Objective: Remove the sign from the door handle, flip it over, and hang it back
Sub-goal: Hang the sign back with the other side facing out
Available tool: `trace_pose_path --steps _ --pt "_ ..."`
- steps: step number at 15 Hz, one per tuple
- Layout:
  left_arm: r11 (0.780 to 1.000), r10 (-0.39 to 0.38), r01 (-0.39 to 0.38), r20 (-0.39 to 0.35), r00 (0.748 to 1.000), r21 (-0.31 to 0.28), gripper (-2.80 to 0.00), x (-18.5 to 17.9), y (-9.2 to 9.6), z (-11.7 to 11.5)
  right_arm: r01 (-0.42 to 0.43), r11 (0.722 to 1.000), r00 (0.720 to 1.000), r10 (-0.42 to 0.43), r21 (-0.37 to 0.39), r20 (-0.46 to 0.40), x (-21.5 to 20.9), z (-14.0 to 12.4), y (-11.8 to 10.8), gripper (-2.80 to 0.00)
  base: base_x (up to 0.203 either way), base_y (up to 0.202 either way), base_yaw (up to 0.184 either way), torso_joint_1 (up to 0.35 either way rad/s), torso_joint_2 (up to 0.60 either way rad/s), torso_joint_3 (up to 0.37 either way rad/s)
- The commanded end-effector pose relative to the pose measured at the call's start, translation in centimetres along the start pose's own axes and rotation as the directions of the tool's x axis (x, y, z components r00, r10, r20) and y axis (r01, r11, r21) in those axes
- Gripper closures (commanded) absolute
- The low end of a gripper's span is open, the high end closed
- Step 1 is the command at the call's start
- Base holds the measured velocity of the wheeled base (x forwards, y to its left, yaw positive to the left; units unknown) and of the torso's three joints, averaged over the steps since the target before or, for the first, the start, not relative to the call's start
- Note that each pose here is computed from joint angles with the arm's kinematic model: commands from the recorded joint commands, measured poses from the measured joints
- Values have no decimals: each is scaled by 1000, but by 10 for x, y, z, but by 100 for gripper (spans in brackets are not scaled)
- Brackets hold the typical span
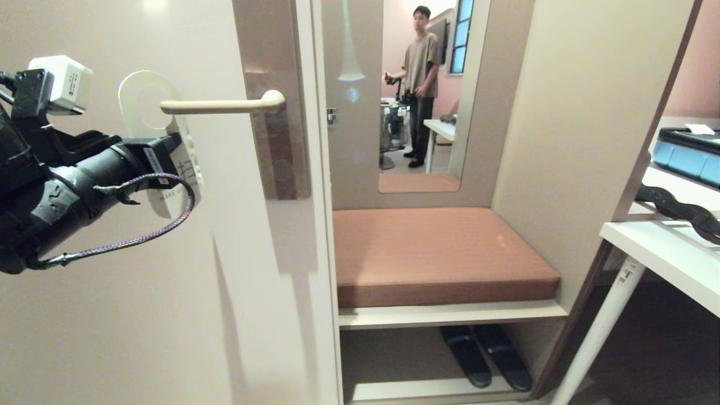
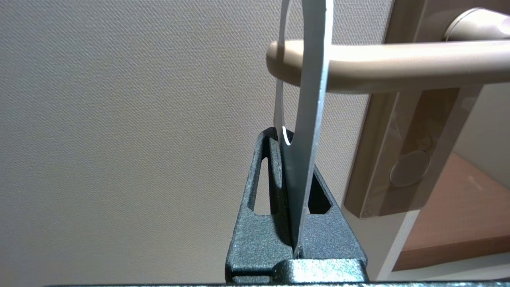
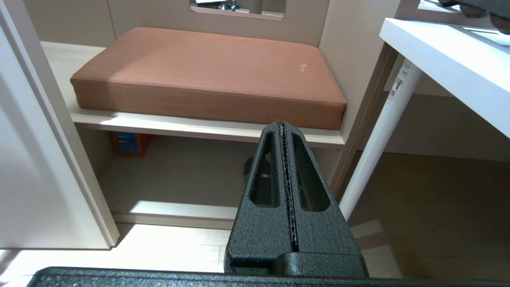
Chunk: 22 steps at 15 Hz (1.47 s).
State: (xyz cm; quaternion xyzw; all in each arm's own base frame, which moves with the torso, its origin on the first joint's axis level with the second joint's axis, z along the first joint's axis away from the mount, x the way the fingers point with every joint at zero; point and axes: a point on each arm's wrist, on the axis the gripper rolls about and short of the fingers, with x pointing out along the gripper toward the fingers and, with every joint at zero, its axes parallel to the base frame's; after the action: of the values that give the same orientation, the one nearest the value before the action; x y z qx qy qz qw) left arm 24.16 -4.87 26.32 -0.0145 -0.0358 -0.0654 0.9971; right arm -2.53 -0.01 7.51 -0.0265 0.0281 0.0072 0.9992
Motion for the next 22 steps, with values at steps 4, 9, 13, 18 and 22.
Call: trace_pose_path --steps 4,9,13,18,22 --pt "1000 -28 28 -7 1000 -3 0 1 -8 -2 -1 1000 1000 1 -1 0 0 0 0 0 0 0 0 0 0 0" --pt "1000 -21 21 -4 1000 -6 0 0 -15 -2 -1 1000 1000 1 -1 0 0 0 0 0 0 0 0 0 0 0" --pt "1000 -27 27 7 1000 -6 0 -4 -21 1 -1 1000 1000 1 -1 0 0 0 0 0 0 0 0 0 0 0" --pt "999 -49 49 18 999 -9 0 -10 -28 4 -1 1000 1000 1 -1 0 0 0 0 0 0 0 0 0 0 0" --pt "999 -53 53 9 999 -8 0 -12 -30 2 -1 1000 1000 1 -1 -2 0 0 0 0 0 0 0 0 0 0"
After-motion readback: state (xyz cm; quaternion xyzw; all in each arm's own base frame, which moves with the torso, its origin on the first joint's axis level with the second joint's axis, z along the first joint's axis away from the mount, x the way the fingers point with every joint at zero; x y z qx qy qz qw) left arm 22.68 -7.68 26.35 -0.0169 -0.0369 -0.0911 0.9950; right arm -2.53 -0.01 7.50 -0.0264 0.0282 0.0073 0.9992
